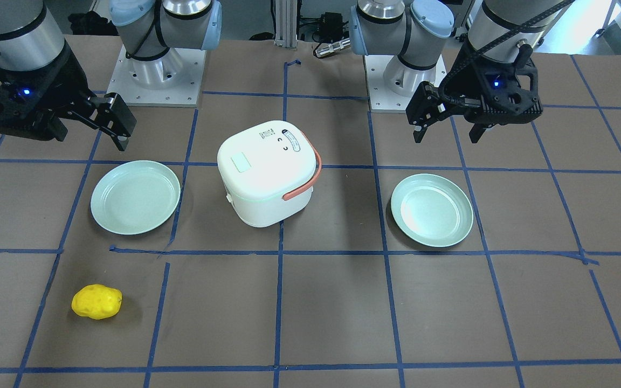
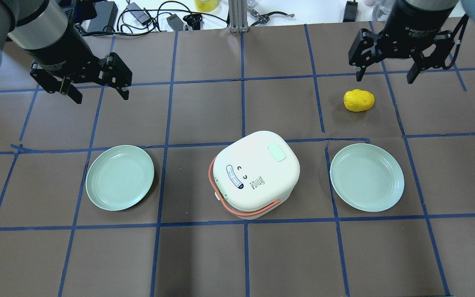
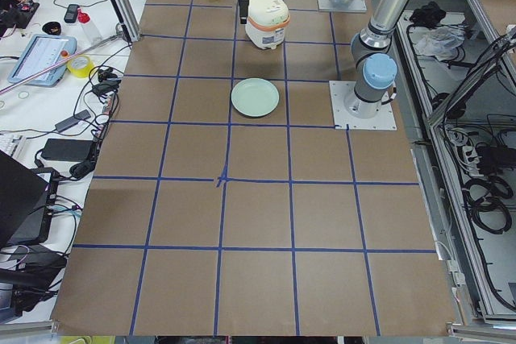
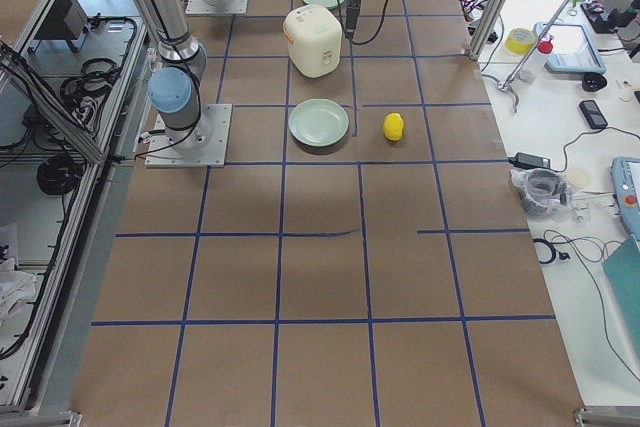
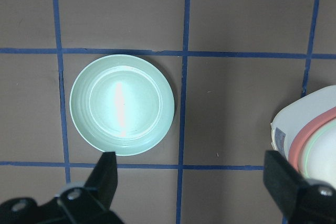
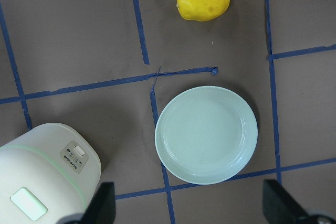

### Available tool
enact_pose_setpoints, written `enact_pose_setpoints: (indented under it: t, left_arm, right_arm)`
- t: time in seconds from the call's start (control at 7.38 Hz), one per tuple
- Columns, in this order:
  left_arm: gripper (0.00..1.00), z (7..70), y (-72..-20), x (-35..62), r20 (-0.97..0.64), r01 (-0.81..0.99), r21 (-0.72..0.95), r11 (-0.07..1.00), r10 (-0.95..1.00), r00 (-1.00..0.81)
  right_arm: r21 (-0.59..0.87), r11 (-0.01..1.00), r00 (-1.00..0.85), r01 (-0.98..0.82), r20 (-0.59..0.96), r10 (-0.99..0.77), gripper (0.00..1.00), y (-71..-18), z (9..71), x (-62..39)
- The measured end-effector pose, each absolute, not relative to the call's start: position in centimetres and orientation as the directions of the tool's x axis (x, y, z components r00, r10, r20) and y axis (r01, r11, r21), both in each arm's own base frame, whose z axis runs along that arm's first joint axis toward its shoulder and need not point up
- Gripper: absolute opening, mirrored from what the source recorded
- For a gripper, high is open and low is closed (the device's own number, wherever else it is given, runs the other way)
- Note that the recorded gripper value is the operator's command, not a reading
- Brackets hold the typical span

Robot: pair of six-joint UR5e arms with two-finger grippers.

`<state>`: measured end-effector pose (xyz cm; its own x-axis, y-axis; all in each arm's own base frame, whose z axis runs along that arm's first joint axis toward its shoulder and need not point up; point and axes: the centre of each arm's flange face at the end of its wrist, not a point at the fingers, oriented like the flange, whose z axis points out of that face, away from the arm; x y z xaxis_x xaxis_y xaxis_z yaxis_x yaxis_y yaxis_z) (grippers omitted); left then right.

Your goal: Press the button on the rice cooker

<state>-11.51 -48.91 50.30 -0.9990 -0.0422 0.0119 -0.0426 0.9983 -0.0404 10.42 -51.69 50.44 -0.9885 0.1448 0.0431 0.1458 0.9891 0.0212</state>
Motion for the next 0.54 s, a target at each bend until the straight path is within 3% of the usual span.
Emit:
enact_pose_setpoints:
  t: [0.27, 0.41, 0.54]
  left_arm:
    - [1.00, 50.3, -48.9, -11.5, 0.012, -0.042, -0.040, 0.998, -0.042, -0.999]
    - [1.00, 50.3, -48.9, -11.5, 0.012, -0.042, -0.040, 0.998, -0.042, -0.999]
    - [1.00, 50.3, -48.9, -11.5, 0.012, -0.042, -0.040, 0.998, -0.042, -0.999]
  right_arm:
    - [0.014, 0.992, -0.992, 0.126, 0.031, 0.125, 0.12, -51.6, 50.5, 11.7]
    - [0.014, 0.995, -0.995, 0.094, 0.029, 0.093, 0.00, -51.2, 50.4, 13.7]
    - [0.018, 0.998, -0.998, 0.055, 0.024, 0.054, 0.00, -50.6, 50.2, 15.9]
